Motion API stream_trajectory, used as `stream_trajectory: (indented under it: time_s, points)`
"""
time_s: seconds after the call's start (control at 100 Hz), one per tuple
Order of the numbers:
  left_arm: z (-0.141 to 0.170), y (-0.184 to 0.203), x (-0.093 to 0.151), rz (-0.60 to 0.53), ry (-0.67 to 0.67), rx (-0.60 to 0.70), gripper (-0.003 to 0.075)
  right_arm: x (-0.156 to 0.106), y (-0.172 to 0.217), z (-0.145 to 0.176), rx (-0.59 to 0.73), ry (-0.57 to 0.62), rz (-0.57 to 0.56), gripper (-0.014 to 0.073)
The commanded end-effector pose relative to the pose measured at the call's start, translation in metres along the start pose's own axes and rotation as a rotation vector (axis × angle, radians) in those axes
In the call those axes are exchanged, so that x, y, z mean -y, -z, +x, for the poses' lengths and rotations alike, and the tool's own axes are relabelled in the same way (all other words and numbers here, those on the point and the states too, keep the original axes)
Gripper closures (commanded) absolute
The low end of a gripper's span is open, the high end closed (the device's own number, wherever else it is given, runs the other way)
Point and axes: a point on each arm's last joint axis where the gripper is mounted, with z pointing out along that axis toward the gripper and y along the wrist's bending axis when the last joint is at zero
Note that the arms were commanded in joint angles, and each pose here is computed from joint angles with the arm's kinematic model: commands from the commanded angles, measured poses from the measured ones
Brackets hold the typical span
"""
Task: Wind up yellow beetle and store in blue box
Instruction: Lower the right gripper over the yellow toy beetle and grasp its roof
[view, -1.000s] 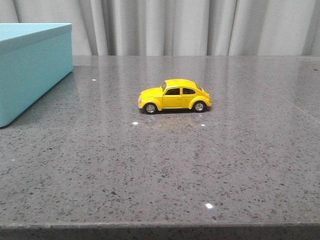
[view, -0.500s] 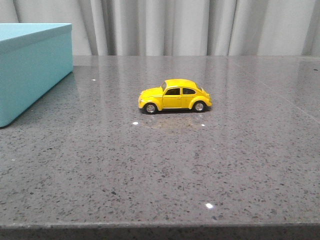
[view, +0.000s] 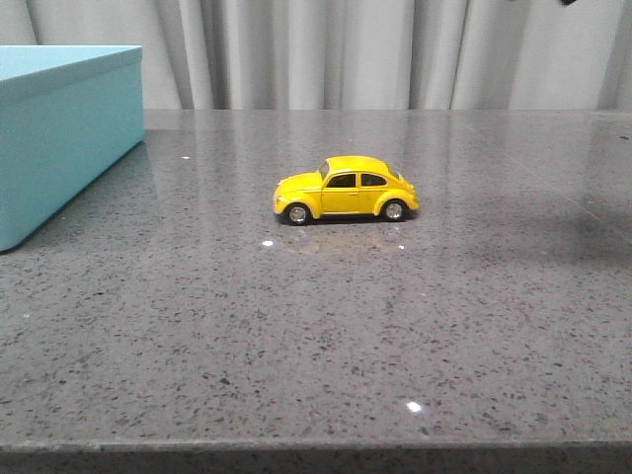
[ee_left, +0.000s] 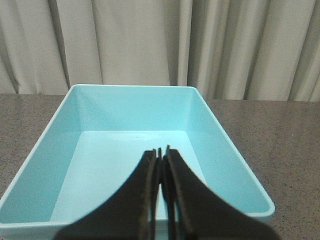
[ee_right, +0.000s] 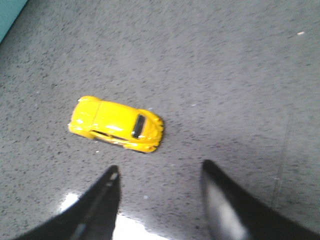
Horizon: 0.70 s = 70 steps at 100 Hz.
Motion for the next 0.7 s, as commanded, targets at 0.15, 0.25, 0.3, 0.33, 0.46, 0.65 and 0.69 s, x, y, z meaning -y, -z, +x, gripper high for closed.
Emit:
stream_trajectory:
  time_s: [0.15,0.25,0.3,0.33,0.46,0.65,0.69]
  points:
    - [-0.017,0.0,0.001,0.005,0.008,0.093,0.0739,-0.023,-0.022,-0.029,-0.081,-0.019,-0.028,0.0044]
    - [-0.017,0.0,0.001,0.005,0.008,0.093,0.0739,-0.029,-0.032,-0.038,-0.147,-0.059,-0.02,0.0044]
    - [-0.017,0.0,0.001,0.005,0.008,0.093,0.0739,-0.032,-0.038,-0.042,-0.176,-0.072,-0.011,0.0044]
    - [-0.017,0.0,0.001,0.005,0.008,0.093,0.0739,-0.034,-0.043,-0.044,-0.19,-0.079,-0.002,0.0044]
    - [-0.017,0.0,0.001,0.005,0.008,0.093,0.0739,-0.041,-0.057,-0.051,-0.219,-0.099,0.053,0.0046]
    - [-0.017,0.0,0.001,0.005,0.008,0.093,0.0739,-0.053,-0.075,-0.055,-0.236,-0.143,0.079,0.0046]
    - [-0.017,0.0,0.001,0.005,0.008,0.093,0.0739,-0.055,-0.078,-0.055,-0.244,-0.154,0.081,0.0046]
